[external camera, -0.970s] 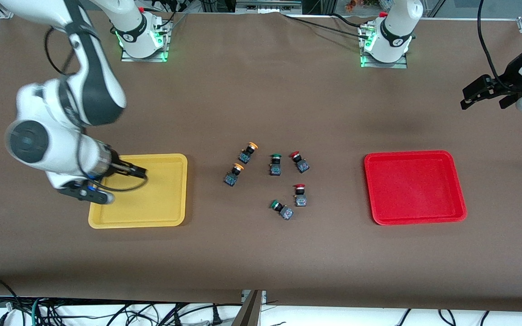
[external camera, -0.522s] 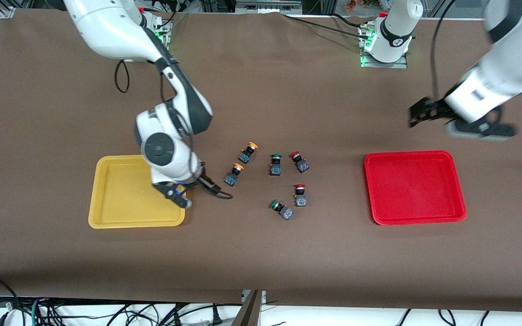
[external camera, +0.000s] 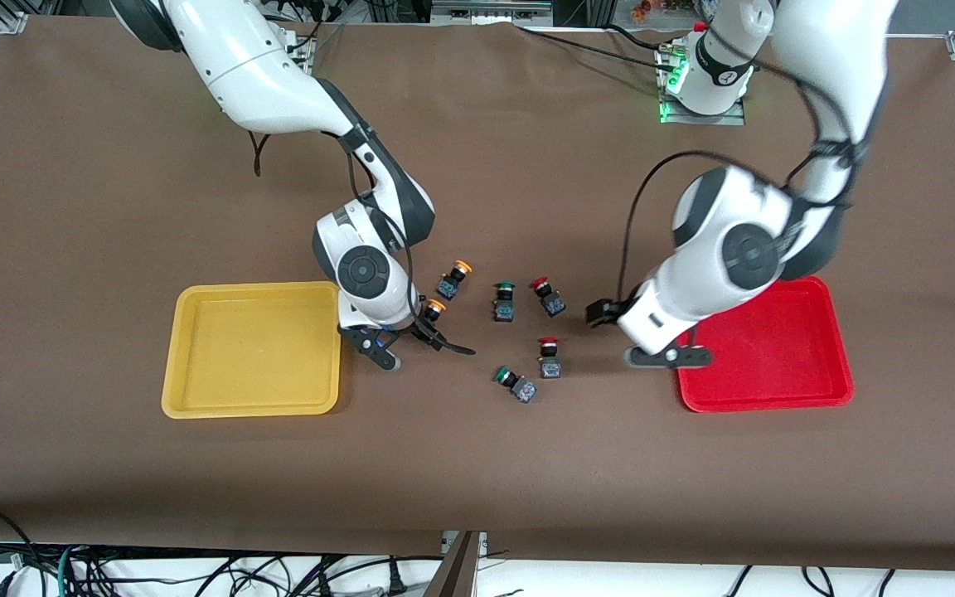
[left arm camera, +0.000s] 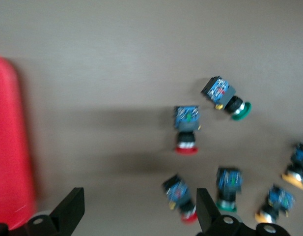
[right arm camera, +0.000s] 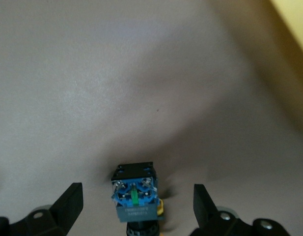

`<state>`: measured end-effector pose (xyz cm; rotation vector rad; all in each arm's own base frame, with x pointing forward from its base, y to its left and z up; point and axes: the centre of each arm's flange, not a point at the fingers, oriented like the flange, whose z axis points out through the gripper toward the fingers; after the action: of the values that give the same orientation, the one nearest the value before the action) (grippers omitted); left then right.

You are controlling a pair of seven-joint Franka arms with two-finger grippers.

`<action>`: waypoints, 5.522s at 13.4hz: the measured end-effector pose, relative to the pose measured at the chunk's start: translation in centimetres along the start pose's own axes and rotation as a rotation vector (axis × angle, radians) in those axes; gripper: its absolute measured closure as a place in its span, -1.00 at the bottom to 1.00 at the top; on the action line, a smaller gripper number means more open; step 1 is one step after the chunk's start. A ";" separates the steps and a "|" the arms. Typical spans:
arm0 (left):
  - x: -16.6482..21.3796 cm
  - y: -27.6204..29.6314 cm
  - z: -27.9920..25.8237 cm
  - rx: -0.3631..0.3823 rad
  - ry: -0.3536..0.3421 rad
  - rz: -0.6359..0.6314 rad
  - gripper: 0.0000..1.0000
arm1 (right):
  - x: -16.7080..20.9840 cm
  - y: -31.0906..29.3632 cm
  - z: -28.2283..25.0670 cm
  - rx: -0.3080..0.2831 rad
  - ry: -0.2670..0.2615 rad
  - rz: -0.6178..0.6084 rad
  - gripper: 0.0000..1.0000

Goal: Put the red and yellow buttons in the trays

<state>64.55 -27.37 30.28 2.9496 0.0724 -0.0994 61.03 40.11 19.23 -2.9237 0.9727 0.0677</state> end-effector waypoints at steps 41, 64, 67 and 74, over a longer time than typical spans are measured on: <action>5.1 -25.8 4.0 0.040 -0.024 0.019 -0.33 | -10.7 -2.2 -1.1 -0.077 -0.063 -0.084 -1.00; -9.3 4.7 14.9 0.123 -0.086 -0.429 0.01 | 15.7 14.5 -2.0 -0.273 -0.175 -0.456 0.35; -7.9 2.2 11.0 0.218 -0.125 -0.469 0.19 | 17.2 15.8 -1.9 -0.265 -0.176 -0.449 0.06; -0.1 -19.8 -5.9 0.274 -0.213 -0.468 0.19 | 20.3 19.6 -24.3 -0.185 -0.124 -0.508 -1.00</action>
<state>63.73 -6.80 32.39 3.1023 0.7727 -0.5247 66.07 10.60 41.37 -3.1857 0.1990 0.3229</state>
